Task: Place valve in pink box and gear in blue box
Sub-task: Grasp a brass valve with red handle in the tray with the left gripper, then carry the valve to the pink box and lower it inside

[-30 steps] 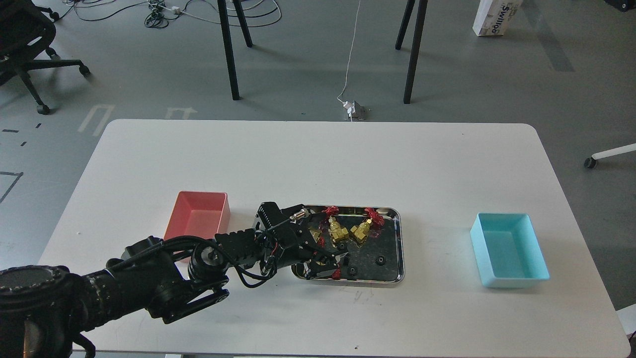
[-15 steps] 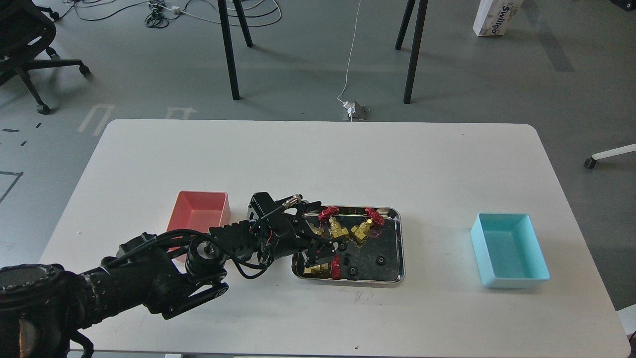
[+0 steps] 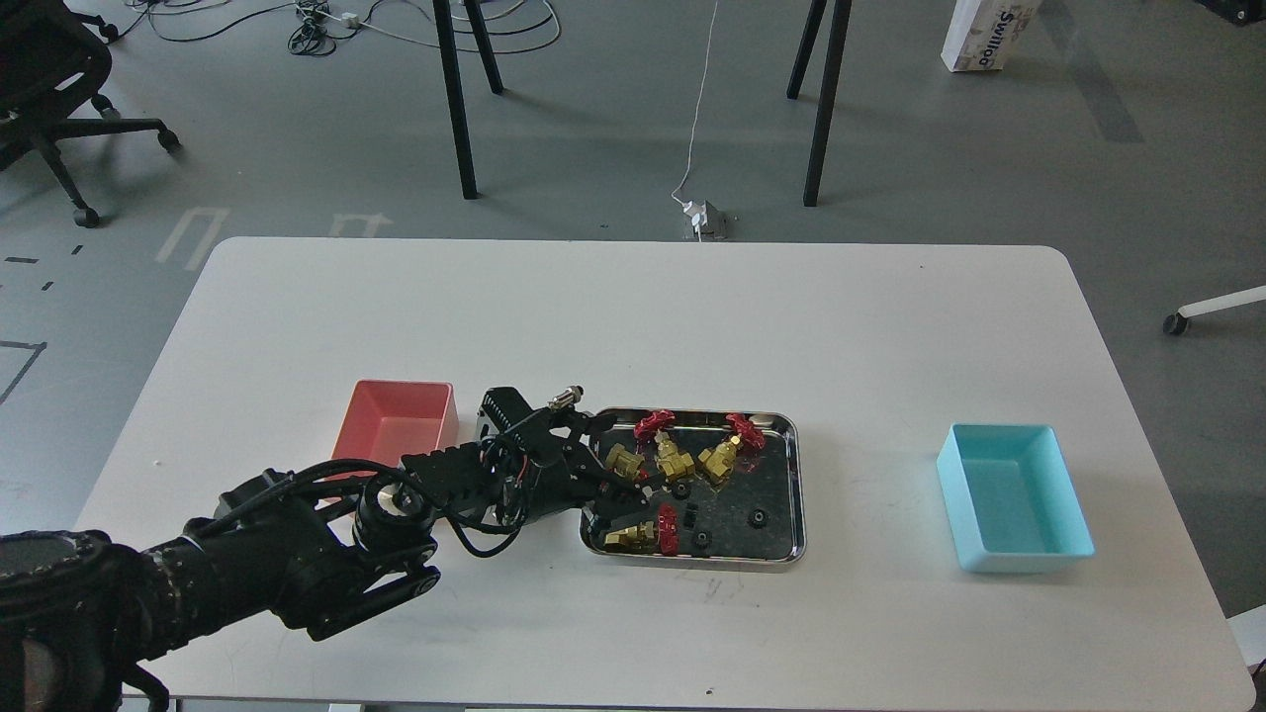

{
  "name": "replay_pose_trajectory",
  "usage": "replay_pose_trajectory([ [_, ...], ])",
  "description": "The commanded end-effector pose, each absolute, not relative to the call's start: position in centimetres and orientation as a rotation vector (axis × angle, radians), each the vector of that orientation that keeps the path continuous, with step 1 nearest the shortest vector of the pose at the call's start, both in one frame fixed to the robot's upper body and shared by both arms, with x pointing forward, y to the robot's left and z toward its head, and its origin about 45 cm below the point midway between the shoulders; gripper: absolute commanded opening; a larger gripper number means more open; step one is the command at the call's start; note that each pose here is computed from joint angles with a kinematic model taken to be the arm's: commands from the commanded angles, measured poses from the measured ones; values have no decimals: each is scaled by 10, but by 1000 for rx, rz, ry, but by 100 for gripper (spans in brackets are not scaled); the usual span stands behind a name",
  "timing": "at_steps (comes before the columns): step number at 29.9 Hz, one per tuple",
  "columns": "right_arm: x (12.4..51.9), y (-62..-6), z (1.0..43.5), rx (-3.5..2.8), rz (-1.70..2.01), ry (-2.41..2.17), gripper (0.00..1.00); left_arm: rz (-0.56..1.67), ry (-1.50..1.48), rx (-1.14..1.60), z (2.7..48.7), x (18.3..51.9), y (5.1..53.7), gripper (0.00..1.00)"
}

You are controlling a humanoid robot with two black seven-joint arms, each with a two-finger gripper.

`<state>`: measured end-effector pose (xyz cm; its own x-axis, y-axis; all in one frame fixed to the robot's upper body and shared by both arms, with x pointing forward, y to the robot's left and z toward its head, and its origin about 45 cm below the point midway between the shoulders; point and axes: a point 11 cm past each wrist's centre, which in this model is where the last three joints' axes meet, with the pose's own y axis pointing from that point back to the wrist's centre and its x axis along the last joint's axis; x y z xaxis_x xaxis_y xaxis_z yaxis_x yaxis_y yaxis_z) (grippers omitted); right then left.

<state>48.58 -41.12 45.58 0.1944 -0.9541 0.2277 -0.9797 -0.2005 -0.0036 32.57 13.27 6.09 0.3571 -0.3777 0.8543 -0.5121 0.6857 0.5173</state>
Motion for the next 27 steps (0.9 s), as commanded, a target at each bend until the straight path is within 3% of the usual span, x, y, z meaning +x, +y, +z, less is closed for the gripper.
replay_pose_trajectory([
  [1, 486, -411, 455, 2315, 270, -1888, 98, 104, -1247, 871, 61, 326, 134, 88],
  [14, 491, -411, 451, 2298, 263, -1899, 98, 94, -1236, 874, 56, 320, 134, 60],
  [24, 491, -412, 450, 2296, 260, -1903, 99, 106, -1217, 928, 55, 324, 138, 25],
  [27, 493, -409, 448, 2299, 256, -1898, 98, 99, -1210, 928, 55, 322, 136, 23],
])
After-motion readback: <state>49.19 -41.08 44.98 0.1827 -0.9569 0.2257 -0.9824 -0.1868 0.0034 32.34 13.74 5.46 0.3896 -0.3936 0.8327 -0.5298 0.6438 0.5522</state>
